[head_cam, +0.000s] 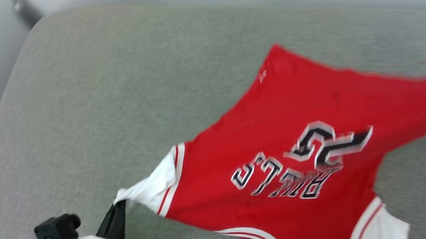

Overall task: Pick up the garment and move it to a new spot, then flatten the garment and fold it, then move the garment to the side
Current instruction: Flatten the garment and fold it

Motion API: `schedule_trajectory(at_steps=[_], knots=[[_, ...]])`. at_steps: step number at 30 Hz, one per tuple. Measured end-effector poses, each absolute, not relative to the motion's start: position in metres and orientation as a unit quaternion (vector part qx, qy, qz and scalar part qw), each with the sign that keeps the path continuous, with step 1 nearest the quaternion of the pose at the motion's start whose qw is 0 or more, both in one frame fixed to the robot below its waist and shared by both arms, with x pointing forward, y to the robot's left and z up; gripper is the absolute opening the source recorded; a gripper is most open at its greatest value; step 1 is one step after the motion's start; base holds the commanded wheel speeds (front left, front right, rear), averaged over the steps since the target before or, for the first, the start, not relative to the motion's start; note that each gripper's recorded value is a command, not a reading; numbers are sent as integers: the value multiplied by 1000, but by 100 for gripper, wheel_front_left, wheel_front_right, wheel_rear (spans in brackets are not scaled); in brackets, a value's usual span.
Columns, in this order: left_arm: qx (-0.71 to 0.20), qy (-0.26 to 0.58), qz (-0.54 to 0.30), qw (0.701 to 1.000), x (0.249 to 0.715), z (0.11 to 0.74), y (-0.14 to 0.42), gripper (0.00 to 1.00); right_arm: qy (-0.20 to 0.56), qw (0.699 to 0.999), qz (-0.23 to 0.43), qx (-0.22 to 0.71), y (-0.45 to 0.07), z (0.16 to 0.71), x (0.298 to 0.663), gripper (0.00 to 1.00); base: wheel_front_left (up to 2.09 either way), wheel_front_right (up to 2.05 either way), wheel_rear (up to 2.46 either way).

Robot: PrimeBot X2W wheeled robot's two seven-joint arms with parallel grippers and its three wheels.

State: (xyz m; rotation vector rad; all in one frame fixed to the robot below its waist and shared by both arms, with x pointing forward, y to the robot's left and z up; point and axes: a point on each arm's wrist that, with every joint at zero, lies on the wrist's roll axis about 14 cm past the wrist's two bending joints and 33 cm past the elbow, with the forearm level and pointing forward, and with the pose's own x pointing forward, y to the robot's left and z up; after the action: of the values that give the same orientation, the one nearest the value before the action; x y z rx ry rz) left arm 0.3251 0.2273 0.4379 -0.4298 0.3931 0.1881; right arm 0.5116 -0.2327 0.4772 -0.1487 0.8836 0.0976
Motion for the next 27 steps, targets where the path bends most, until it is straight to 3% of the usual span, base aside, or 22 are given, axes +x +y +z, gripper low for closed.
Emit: schedule_trajectory(at_steps=[6,12,16,17,18,19,27], knots=[[-210,204,78,953,318,441,221,0,491,869,-12,-56,-287,452,396,0,0,0,0],[-197,207,47,957,326,448,210,0,571,819,-46,32,-293,403,270,0,0,0,0],[-189,213,30,958,333,449,202,0,576,811,-59,83,-282,383,231,2,0,0,0],[-186,216,26,958,333,449,200,0,572,813,-58,96,-277,380,228,29,0,0,0],[-183,218,23,958,334,449,199,0,563,817,-55,110,-272,379,227,81,0,0,0],[-181,220,18,958,336,449,196,0,551,825,-56,115,-270,379,229,100,0,0,0],[-173,229,5,958,341,450,189,0,355,930,-60,76,-285,425,304,100,0,0,0]])
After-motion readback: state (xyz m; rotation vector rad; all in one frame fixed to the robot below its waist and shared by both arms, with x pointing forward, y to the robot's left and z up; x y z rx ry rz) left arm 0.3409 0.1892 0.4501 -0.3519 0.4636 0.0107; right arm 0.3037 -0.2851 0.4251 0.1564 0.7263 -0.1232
